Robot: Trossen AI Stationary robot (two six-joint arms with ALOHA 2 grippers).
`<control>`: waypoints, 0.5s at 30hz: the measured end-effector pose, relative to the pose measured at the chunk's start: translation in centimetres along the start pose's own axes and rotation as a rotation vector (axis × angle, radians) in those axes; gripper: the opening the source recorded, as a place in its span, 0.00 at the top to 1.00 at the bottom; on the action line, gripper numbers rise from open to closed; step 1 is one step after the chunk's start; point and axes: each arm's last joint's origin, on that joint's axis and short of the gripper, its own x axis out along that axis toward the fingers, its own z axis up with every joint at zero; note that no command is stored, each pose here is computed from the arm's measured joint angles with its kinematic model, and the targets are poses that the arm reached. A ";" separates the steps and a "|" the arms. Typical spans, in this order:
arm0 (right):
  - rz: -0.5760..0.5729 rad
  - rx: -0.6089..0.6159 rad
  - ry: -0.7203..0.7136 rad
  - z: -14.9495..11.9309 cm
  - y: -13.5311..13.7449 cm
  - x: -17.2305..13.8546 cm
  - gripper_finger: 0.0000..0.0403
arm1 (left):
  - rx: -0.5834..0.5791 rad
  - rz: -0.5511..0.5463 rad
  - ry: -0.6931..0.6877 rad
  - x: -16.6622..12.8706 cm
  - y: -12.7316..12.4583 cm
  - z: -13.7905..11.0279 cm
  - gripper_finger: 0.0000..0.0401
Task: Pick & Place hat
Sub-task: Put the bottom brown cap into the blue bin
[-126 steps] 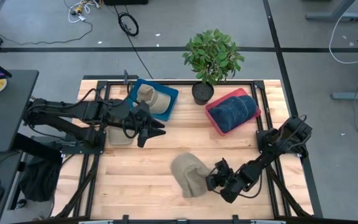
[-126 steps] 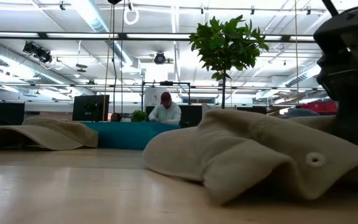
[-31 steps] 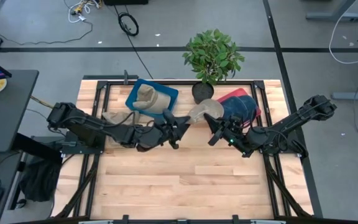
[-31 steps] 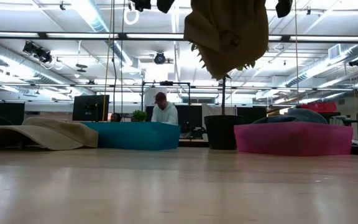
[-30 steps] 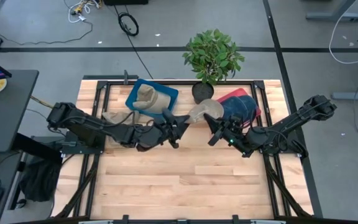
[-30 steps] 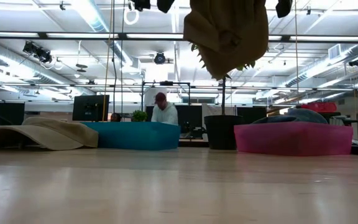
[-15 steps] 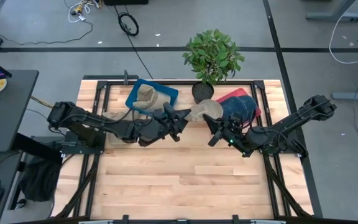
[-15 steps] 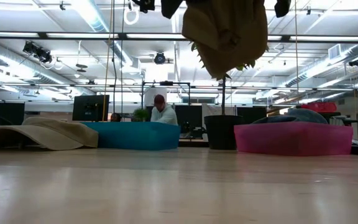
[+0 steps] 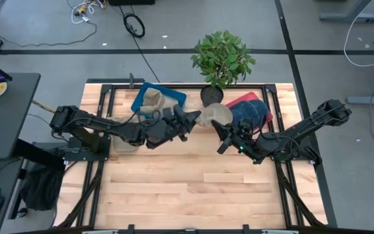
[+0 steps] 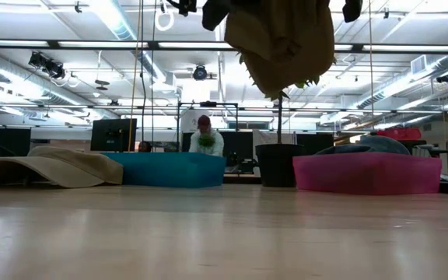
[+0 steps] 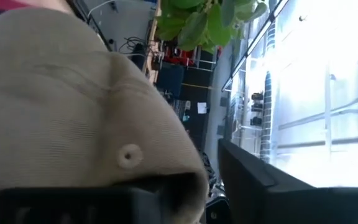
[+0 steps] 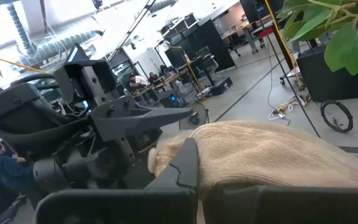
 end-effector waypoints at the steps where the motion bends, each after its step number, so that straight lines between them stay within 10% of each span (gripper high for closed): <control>1: 0.000 0.000 0.000 0.0 0.0 0.0 1.00 | 0.025 -0.005 0.001 0.0 -0.1 0.0 0.75; 6: -0.001 -0.006 0.003 -0.1 0.0 0.0 1.00 | 0.092 -0.013 0.002 0.0 -0.2 0.0 0.97; 15: 0.118 0.013 0.039 -0.1 0.4 -0.1 0.81 | 0.219 -0.011 0.059 0.2 -0.2 0.1 0.98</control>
